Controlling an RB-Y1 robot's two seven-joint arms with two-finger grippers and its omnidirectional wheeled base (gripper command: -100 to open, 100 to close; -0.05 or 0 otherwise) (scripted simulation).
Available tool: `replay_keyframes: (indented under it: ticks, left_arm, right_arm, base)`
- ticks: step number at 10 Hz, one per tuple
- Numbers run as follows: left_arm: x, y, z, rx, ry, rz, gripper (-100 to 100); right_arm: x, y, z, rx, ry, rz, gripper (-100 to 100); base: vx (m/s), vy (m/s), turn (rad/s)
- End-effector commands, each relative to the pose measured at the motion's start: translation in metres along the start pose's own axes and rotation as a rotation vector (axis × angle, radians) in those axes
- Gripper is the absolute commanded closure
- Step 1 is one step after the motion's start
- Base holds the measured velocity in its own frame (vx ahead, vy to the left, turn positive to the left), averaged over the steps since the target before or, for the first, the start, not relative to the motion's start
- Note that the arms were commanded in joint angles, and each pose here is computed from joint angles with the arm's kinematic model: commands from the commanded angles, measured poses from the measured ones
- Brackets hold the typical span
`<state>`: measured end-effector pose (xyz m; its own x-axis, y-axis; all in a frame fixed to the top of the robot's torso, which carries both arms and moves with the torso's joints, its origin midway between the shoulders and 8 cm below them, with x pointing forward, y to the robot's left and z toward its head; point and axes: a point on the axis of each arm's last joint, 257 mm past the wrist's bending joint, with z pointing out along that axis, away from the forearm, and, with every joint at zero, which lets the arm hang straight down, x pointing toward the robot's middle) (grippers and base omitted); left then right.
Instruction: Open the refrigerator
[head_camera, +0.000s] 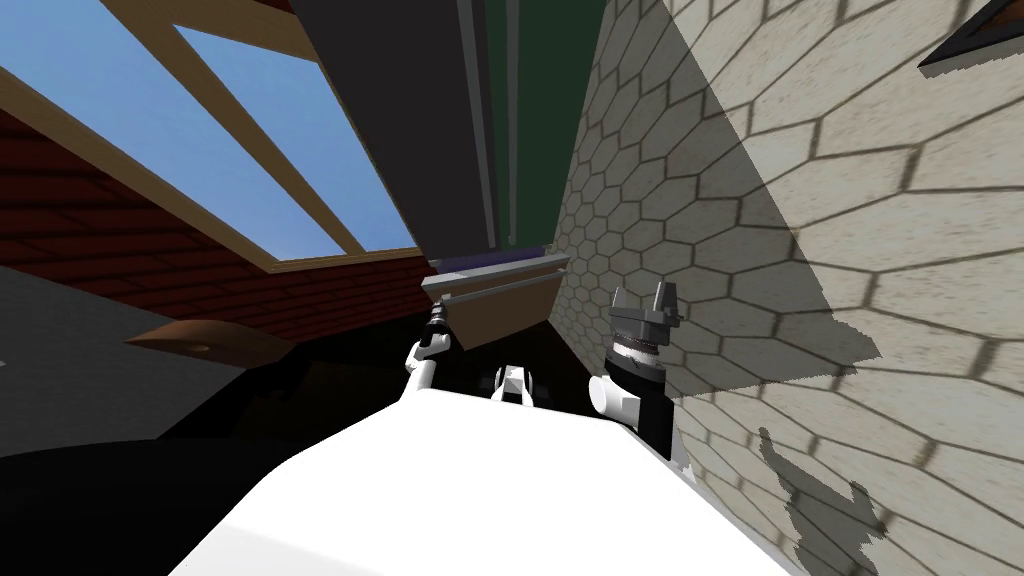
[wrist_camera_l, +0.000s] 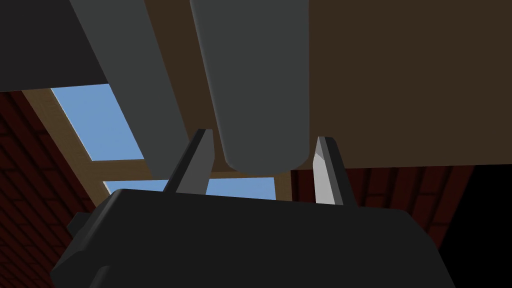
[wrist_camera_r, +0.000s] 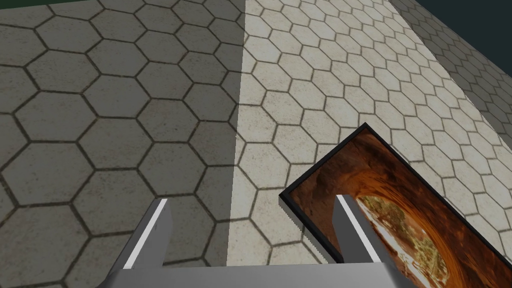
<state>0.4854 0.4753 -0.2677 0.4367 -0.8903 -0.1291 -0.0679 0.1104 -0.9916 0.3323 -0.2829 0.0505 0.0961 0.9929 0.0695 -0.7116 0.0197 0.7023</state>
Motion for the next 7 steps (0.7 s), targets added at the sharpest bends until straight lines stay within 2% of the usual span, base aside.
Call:
replay_keyframes:
  ticks: [1, 2, 3, 4, 5, 6, 7]
  left_arm:
    - [0.006, 0.016, 0.011, -0.043, 0.003, -0.005, 100]
    - [0.007, 0.019, 0.01, -0.049, 0.003, -0.005, 100]
    - [0.003, 0.0, 0.027, -0.014, -0.011, 0.009, 100]
    - [0.016, -0.006, 0.037, -0.009, 0.003, -0.008, 100]
    - [0.019, 0.013, 0.034, -0.047, 0.009, -0.009, 100]
    - [0.019, 0.014, 0.034, -0.049, 0.009, -0.009, 100]
    - [0.015, -0.006, 0.05, -0.016, -0.005, 0.003, 100]
  right_arm:
    - [0.0, 0.0, 0.0, 0.0, 0.0, 0.0, 0]
    - [0.0, 0.0, 0.0, 0.0, 0.0, 0.0, 0]
    - [0.0, 0.0, 0.0, 0.0, 0.0, 0.0, 0]
    - [0.0, 0.0, 0.0, 0.0, 0.0, 0.0, 0]
    - [0.0, 0.0, 0.0, 0.0, 0.0, 0.0, 0]
    - [0.0, 0.0, 0.0, 0.0, 0.0, 0.0, 0]
    - [0.0, 0.0, 0.0, 0.0, 0.0, 0.0, 0]
  base:
    - [-0.069, -0.005, 0.004]
    - [-0.017, 0.008, -0.009]
    - [-0.109, -0.031, 0.025]
    - [-0.128, -0.036, 0.026]
    - [-0.067, -0.008, 0.006]
    - [-0.027, 0.001, -0.006]
    - [-0.132, -0.03, 0.009]
